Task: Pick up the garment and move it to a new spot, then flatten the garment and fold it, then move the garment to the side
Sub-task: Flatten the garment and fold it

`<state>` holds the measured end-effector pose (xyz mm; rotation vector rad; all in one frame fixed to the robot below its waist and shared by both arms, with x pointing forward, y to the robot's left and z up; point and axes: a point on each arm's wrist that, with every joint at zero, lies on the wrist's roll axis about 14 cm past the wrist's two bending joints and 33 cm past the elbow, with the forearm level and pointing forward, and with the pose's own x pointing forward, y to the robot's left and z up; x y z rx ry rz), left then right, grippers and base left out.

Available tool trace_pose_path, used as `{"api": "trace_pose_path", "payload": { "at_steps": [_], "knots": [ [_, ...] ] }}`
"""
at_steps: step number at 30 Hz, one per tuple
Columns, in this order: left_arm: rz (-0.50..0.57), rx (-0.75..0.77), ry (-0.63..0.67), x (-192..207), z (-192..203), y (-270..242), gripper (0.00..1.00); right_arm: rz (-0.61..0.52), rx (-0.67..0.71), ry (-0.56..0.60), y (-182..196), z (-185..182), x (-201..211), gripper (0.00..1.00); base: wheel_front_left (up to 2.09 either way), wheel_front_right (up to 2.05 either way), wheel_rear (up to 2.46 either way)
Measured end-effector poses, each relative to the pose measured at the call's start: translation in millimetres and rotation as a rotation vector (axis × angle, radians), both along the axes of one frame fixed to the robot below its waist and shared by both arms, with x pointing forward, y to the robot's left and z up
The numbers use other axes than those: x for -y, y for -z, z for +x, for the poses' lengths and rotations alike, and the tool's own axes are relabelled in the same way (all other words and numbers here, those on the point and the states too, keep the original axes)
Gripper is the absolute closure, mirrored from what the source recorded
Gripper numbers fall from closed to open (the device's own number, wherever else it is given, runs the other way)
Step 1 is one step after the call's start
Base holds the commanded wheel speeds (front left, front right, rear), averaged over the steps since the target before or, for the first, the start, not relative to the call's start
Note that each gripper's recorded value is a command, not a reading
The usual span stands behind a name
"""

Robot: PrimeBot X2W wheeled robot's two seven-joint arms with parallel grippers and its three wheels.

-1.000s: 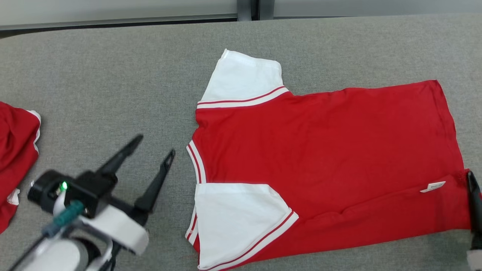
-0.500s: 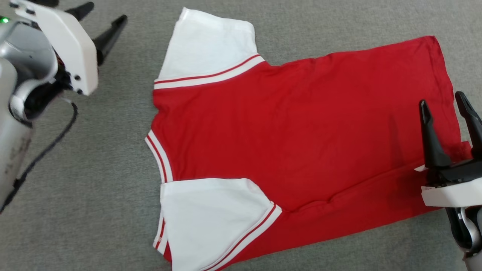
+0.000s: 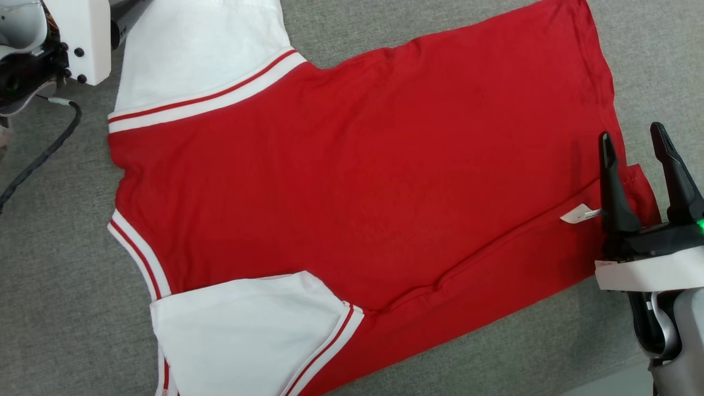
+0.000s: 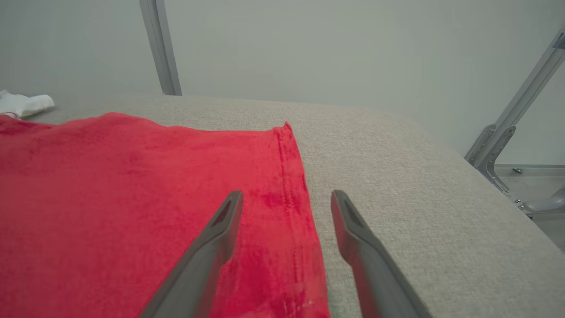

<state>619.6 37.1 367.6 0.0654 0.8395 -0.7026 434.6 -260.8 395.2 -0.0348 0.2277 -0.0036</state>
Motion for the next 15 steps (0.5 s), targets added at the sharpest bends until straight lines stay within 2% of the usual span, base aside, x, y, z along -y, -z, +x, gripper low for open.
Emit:
{"api": "trace_pose_path", "payload": {
  "at_steps": [6, 8, 9, 10, 11, 13, 15],
  "knots": [
    [-0.004, -0.013, 0.042, 13, 0, 9, 0.0, -0.001, -0.011, 0.024, 3, -3, 5, 0.0, 0.0, 0.0, 0.0],
    [0.006, -0.004, 0.048, 11, 2, 8, 0.15, 0.0, -0.006, 0.026, 2, -2, 4, 0.0, 0.0, 0.0, 0.0],
    [0.01, -0.003, 0.051, 11, 2, 8, 0.15, 0.0, -0.004, 0.026, 1, -1, 4, 0.0, 0.0, 0.0, 0.0],
    [0.012, -0.006, 0.054, 11, 1, 9, 0.4, -0.001, -0.003, 0.027, 1, -2, 5, 0.0, 0.0, 0.0, 0.0],
    [0.013, -0.009, 0.058, 12, 0, 9, 0.55, -0.002, -0.002, 0.029, 0, -2, 6, 0.0, 0.0, 0.0, 0.0],
    [0.008, -0.015, 0.063, 13, -1, 9, 1.0, -0.003, 0.0, 0.03, -1, -2, 6, 0.0, 0.0, 0.0, 0.0],
    [0.009, -0.018, 0.069, 14, -2, 8, 1.0, -0.003, 0.001, 0.027, -1, -2, 5, 0.0, 0.0, 0.0, 0.0]
  ]
}}
